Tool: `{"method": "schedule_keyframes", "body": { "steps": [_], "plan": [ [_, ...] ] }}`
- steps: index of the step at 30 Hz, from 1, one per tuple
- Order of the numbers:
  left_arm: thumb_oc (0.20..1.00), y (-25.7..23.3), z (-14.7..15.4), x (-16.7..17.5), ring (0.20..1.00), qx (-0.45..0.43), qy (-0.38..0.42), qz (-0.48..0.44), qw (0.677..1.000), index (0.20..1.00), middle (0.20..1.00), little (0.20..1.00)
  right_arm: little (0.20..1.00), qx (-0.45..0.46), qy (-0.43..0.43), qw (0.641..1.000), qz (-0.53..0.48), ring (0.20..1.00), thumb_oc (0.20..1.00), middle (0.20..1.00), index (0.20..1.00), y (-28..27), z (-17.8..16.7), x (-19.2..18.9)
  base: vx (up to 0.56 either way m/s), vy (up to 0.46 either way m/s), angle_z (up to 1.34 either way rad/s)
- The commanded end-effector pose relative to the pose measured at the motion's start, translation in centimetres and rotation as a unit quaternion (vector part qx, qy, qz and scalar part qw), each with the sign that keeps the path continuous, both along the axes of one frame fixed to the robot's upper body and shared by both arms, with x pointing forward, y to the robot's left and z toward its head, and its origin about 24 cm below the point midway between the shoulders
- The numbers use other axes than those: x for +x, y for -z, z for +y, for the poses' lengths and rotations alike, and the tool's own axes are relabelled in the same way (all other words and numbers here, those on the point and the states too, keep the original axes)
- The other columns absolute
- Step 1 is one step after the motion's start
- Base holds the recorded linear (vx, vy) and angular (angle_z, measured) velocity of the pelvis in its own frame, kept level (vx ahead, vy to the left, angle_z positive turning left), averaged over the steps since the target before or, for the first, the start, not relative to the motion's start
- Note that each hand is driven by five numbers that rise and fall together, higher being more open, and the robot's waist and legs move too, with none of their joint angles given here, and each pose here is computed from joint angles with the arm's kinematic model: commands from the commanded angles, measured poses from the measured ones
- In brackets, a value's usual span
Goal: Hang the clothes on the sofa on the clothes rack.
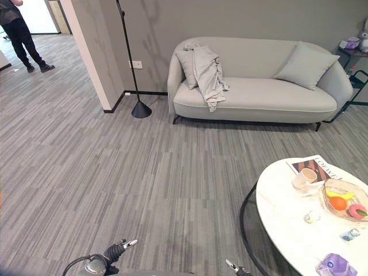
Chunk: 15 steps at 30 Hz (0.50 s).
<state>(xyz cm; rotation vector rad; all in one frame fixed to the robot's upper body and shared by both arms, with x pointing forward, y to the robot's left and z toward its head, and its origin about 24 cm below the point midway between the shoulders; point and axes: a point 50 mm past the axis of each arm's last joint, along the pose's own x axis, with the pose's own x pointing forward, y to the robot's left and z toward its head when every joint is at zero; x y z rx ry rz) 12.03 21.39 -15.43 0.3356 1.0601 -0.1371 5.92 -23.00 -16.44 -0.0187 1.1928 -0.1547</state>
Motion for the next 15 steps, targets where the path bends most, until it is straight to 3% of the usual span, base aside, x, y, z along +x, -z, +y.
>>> {"method": "schedule_keyframes", "body": {
  "steps": [1, 15],
  "plan": [
    [1.0, -0.5, 0.5, 1.5, 1.0, 0.02, 0.022, -0.014, 0.999, 1.0, 1.0, 1.0, 1.0, -0.006, -0.008, 1.0, -0.011, 1.0, 1.0, 1.0, 1.0, -0.2, -0.4, 0.8, 0.0, 0.0, 0.0],
    [1.0, -0.7, 0.5, 2.0, 1.0, 0.026, 0.036, -0.025, 0.999, 1.0, 1.0, 1.0, 1.0, 0.003, -0.027, 0.999, -0.047, 1.0, 1.0, 1.0, 1.0, -0.6, 0.3, 2.5, 0.01, -0.01, 0.0]
  ]
}}
